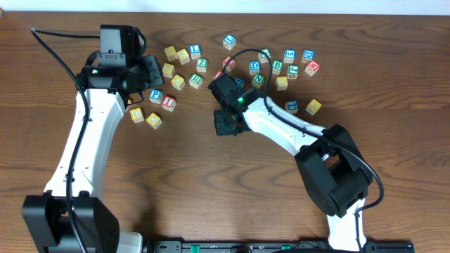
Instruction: Spell out AI2
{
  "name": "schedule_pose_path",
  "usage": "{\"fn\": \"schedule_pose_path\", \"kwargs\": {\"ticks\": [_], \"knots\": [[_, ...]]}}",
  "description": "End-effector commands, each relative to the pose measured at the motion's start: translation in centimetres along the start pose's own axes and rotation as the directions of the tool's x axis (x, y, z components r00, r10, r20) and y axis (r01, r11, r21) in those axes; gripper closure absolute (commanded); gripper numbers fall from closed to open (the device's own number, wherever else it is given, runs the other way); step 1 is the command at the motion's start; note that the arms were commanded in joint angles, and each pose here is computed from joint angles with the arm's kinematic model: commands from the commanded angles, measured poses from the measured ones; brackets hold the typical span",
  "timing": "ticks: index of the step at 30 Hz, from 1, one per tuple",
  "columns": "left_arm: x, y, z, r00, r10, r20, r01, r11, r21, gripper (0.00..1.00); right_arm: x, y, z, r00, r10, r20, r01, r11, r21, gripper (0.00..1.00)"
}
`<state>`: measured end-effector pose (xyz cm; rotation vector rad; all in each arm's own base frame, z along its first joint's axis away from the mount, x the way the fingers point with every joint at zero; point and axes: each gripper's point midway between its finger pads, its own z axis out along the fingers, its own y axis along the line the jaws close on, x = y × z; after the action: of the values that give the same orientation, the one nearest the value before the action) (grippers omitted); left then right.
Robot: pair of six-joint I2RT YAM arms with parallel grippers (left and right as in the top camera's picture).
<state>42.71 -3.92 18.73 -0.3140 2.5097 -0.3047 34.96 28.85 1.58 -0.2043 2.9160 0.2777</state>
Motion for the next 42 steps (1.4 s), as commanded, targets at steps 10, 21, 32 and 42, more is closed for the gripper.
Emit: {"fn": "schedule_pose_path", "kwargs": {"ticks": [10,21,32,42], "knots": [[-0.5,0.2,-0.3,1.000,0.008,0.014,-0.008,1.000,-0.012,0.92,0.0,-0.7,1.3,1.000,0.013,0.005,-0.013,0.999,0.035,0.99],[-0.5,0.2,-0.3,1.000,0.008,0.015,-0.008,1.000,-0.012,0.92,-0.2,-0.8,1.4,1.000,0.016,0.008,-0.016,0.999,0.033,0.99],[-0.5,0.2,-0.3,1.000,0.008,0.015,-0.008,1.000,-0.012,0.92,-0.4,-0.7,1.2,1.000,0.018,0.012,-0.018,1.000,0.025,0.99],[-2.5,0.6,-3.3,0.996,-0.009,0.093,0.010,1.000,-0.006,0.92,-3.4,-0.2,-10.1,0.982,0.037,0.183,-0.026,0.998,-0.060,0.99]]}}
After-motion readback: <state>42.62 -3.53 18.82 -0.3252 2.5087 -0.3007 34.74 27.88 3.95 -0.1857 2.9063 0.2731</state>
